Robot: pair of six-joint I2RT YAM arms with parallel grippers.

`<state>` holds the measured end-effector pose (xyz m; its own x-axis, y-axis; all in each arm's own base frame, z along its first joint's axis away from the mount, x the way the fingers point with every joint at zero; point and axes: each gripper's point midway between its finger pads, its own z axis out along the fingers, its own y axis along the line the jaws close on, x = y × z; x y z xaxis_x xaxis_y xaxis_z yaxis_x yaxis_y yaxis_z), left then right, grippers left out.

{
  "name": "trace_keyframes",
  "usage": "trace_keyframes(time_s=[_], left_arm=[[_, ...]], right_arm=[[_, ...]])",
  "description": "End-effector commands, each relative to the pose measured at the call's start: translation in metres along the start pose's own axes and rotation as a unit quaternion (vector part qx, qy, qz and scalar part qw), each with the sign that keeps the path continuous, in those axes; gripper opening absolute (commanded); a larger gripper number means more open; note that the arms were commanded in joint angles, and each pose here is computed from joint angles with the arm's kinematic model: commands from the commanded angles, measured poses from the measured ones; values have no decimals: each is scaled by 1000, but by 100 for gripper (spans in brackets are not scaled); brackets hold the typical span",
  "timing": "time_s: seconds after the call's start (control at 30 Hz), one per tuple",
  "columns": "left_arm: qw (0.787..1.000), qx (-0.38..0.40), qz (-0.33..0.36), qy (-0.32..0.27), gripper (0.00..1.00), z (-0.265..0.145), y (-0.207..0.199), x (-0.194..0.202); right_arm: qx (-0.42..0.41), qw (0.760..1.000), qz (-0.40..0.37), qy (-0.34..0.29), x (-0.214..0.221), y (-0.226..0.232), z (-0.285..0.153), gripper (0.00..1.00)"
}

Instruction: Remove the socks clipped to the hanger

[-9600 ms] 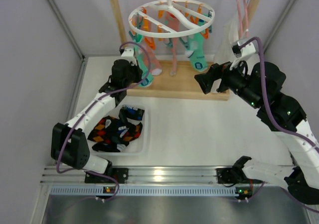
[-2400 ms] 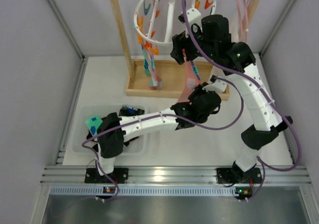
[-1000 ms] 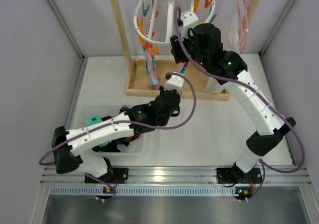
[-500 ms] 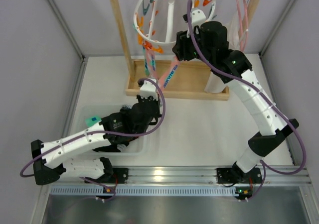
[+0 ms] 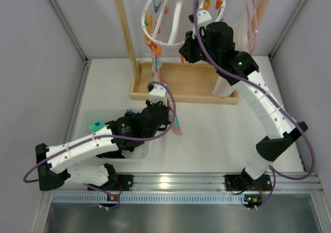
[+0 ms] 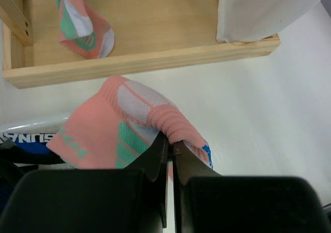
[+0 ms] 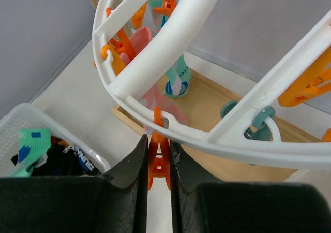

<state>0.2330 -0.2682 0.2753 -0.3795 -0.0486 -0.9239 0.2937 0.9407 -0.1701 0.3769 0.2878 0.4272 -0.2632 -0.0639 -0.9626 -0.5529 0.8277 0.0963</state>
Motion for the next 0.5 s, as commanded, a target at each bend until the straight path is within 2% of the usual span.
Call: trace_keyframes(time_s=[0.0,0.07,0.13,0.27,0.33,0.37,0.4,0.43,0.47], left_arm=[[999,7,-47,-17,0,-11,2,-13],[997,-18,-73,-33,0,-21,18,-22],[994,-65,-70,-48,0,-31,42,-31],[987,-134,-61,-66,0,-53,81,-45],[983,-166,-46,-60,0,-63,100,-43],[982,-170,-58,-62,0,-66,104,-44],[981,-172,-67,-64,0,-71,110,-45],[980,-175,-71,-56,0,-75,115,-40],[980,-176,-77,-55,0,-77,119,-37]], right_arm=[[4,998,10,-63,-40,-3,-10,12],[6,998,12,-57,-37,-5,-9,19],[7,998,12,-56,-35,-6,-9,23],[12,999,17,-50,-25,-9,-6,45],[17,998,17,-52,-25,-12,-6,52],[20,998,17,-49,-22,-13,-6,66],[20,998,17,-52,-23,-13,-6,73],[22,998,18,-50,-20,-13,-7,88],[25,998,17,-52,-20,-15,-8,95]])
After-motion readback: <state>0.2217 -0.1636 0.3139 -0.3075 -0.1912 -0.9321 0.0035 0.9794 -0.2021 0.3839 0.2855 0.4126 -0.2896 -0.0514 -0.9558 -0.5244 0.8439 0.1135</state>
